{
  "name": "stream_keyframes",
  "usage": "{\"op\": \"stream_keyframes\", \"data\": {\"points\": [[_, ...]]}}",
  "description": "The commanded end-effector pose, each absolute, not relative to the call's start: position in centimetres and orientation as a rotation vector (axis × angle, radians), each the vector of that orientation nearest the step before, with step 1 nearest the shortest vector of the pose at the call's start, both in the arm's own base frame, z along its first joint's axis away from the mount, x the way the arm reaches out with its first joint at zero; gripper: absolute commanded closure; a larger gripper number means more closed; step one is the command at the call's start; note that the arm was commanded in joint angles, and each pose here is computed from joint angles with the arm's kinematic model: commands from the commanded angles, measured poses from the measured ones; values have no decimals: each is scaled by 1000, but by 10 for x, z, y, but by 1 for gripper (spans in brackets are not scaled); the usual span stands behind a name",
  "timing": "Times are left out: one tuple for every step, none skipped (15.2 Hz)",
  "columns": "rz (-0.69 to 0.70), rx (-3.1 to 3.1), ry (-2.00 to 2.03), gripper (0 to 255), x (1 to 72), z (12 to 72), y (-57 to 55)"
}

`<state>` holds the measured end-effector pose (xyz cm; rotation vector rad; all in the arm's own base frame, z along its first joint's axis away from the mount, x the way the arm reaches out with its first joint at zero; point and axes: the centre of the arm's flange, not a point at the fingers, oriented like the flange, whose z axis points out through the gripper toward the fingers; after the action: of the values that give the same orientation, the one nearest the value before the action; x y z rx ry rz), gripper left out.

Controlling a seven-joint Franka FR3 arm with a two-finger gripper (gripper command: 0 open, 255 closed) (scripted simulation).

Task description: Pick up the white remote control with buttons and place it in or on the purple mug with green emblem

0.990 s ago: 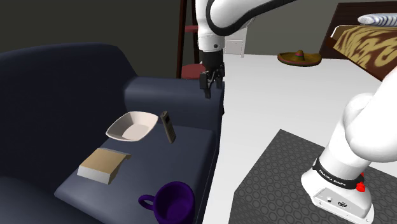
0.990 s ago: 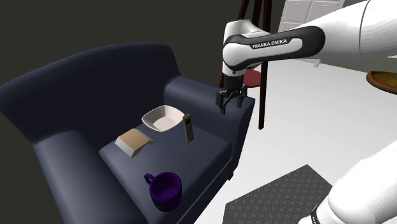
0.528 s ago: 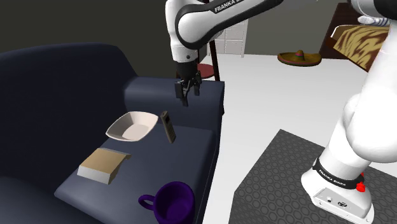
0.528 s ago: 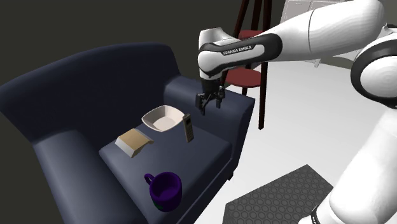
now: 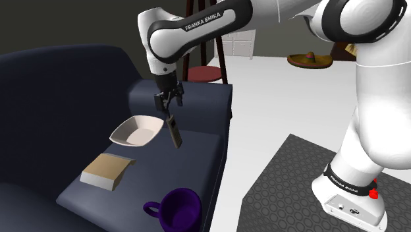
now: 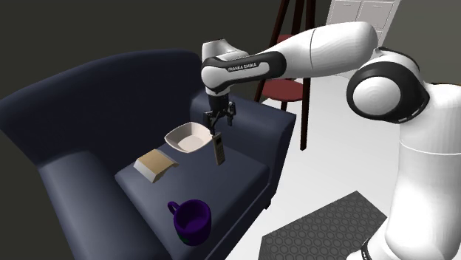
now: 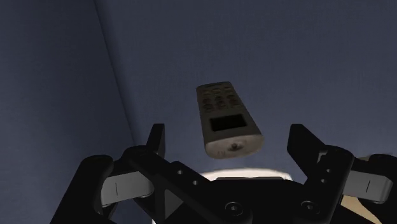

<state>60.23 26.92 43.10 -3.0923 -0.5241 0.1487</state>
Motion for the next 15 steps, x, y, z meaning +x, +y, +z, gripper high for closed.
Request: {"op": "stream_keyframes", "data": {"points": [[150,-3090,-554,0,617,422,287],[150,-3090,-554,0,616,417,287],[150,-3090,-554,0,616,411,287],[150,-3090,-554,0,615,406,287],[150,-3090,-554,0,615,401,287],[150,-3090,-554,0,614,396,287],[150,-3090,-554,0,614,390,286],[150,-3090,-554,0,613,385,286],[150,-3090,-554,0,613,382,286],[150,-3090,-554,0,613,382,286],[150,-3090,-554,0,613,382,286],[150,-3090,-554,0,613,382,286],[150,-3090,-554,0,613,382,286],[150,-3090,-554,0,613,382,286],[150,-3090,-554,0,613,382,286]]}}
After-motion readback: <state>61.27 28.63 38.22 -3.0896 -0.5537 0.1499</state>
